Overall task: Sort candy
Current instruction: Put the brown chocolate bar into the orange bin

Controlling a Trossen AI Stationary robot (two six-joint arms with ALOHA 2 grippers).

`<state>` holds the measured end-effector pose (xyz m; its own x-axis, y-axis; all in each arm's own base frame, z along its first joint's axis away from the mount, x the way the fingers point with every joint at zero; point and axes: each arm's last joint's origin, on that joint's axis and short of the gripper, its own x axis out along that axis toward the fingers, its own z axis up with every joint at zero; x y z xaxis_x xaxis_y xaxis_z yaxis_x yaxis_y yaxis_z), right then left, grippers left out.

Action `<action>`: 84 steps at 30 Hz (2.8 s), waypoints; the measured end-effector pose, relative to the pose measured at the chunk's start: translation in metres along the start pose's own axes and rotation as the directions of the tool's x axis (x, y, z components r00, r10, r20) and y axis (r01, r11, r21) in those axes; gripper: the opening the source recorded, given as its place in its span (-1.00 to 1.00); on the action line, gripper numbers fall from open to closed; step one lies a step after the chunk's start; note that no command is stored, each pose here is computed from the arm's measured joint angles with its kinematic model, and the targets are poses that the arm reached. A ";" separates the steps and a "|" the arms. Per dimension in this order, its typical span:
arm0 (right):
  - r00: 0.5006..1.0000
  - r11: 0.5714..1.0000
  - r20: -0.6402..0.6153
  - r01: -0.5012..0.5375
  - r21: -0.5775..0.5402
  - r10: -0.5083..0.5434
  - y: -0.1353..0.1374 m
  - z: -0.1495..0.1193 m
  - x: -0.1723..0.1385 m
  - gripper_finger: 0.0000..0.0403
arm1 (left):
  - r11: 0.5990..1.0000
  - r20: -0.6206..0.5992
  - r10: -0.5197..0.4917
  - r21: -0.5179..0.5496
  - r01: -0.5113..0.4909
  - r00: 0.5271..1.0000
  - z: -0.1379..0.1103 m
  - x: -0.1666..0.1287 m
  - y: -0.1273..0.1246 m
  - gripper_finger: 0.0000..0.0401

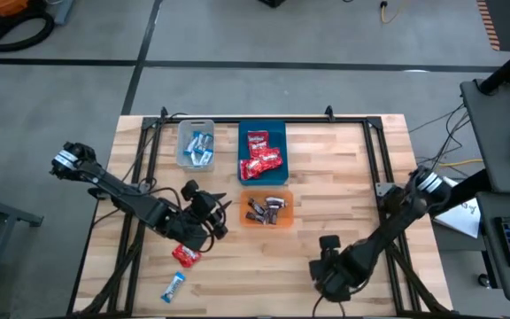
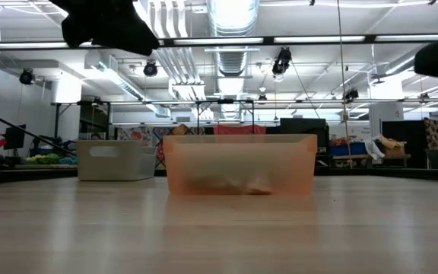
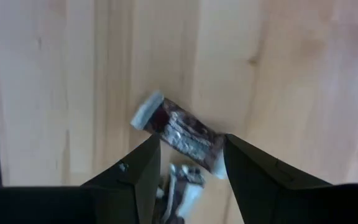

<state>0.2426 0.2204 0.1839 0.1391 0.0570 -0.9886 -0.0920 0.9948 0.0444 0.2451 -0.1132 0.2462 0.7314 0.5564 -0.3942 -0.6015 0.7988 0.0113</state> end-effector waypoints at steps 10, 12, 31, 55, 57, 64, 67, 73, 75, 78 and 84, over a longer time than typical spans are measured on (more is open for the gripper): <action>0.970 0.989 -0.199 0.128 -0.072 -0.140 0.012 0.010 0.024 -0.17 | 0.998 0.003 -0.031 0.048 0.031 1.000 0.000 -0.007 -0.005 -0.43; 0.967 0.988 -0.211 0.126 -0.088 -0.142 0.013 0.010 0.025 -0.17 | 0.998 0.003 -0.031 0.058 0.031 0.999 0.000 -0.008 -0.005 -0.43; 0.972 0.971 -0.190 0.091 -0.220 -0.134 0.000 0.019 0.049 -0.46 | 0.997 0.003 -0.030 0.077 0.030 1.000 -0.001 -0.007 -0.005 -0.43; 0.979 0.963 0.139 0.178 -0.203 -0.152 -0.022 0.031 -0.025 -0.96 | 0.998 0.002 -0.032 0.059 0.032 0.999 -0.001 -0.007 -0.005 -0.43; 0.967 0.959 0.188 0.206 -0.192 -0.170 -0.024 0.031 -0.034 -0.96 | 0.998 0.002 -0.032 0.056 0.032 0.999 -0.001 -0.007 -0.005 -0.43; 0.883 0.946 0.427 0.284 -0.156 -0.195 -0.037 0.040 -0.072 -0.96 | 0.998 0.004 -0.034 0.045 0.033 0.999 0.000 -0.007 -0.006 -0.43; 0.911 0.950 0.400 0.208 -0.231 -0.102 -0.045 0.043 -0.074 -0.96 | 0.998 -0.005 -0.044 0.045 0.044 0.999 -0.001 -0.007 -0.006 -0.43; 0.952 0.947 0.307 0.109 -0.301 -0.011 -0.046 0.046 -0.058 -0.92 | 0.995 -0.049 -0.090 0.037 0.092 0.995 -0.002 -0.007 -0.007 -0.43; 0.964 0.962 0.264 0.082 -0.259 -0.011 -0.045 0.046 -0.049 -0.87 | 0.995 -0.050 -0.091 0.032 0.093 0.995 -0.002 -0.007 -0.007 -0.43; 0.989 0.982 0.150 0.024 -0.190 0.005 -0.042 0.043 -0.034 -0.73 | 0.995 -0.050 -0.091 0.029 0.092 0.995 -0.002 -0.008 -0.007 -0.43; 0.999 0.980 0.021 0.031 -0.195 -0.028 -0.024 0.033 -0.003 -0.35 | 0.995 -0.050 -0.091 0.028 0.093 0.995 -0.002 -0.008 -0.007 -0.43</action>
<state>0.2771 0.1992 0.1903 0.1618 0.0313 -0.9863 -0.2777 0.9605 -0.0151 0.2434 -0.1237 0.2471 0.7664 0.4693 -0.4386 -0.5220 0.8530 0.0006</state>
